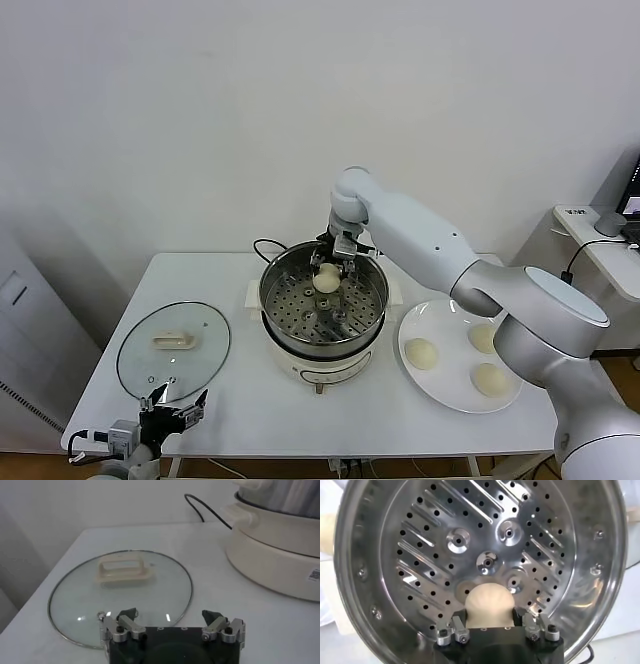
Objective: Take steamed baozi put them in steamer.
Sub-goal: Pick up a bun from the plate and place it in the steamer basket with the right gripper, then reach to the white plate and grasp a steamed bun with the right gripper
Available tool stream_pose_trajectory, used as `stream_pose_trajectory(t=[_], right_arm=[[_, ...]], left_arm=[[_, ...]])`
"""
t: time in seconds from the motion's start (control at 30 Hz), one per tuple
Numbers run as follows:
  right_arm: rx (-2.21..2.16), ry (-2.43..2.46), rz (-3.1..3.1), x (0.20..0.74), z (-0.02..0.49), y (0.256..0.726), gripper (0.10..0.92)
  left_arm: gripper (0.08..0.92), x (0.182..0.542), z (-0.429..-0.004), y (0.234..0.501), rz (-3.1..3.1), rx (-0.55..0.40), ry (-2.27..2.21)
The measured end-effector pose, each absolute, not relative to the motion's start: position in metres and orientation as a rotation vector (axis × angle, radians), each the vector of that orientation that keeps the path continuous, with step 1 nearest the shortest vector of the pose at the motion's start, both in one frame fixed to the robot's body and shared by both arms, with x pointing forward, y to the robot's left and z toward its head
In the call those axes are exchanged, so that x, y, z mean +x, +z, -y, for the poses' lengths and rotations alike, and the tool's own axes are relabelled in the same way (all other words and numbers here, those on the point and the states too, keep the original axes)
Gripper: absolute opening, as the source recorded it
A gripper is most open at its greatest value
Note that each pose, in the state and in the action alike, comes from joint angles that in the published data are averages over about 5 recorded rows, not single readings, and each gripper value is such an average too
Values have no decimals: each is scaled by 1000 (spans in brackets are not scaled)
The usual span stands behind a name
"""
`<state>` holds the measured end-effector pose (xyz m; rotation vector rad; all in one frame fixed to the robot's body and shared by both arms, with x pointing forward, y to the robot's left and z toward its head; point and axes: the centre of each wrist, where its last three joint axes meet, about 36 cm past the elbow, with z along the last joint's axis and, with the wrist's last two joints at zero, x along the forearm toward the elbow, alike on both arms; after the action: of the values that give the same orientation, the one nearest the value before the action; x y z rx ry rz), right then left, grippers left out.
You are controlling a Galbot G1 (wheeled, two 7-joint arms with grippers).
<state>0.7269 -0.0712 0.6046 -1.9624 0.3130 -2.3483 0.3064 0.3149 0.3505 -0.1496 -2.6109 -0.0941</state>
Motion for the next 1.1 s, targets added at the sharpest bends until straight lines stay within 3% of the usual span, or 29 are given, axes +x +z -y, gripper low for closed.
stream_pose_trajectory(t=[0.13, 0.23, 0.53, 0.87, 1.1], right_arm=[[-1943, -2344, -318, 726, 70, 606, 778], [-1938, -2341, -327, 726, 72, 610, 816], [-1957, -2316, -379, 733, 103, 661, 823], [-2085, -2263, -536, 728, 196, 712, 823], [-2222, -2260, -905, 711, 259, 715, 823]], left_arm=[[823, 306, -315, 351, 2612, -149, -94], [823, 306, -315, 351, 2614, -147, -91], [823, 302, -315, 355, 2623, -136, -80], [823, 302, -313, 358, 2628, -141, -79], [823, 304, -312, 361, 2633, -142, -79]])
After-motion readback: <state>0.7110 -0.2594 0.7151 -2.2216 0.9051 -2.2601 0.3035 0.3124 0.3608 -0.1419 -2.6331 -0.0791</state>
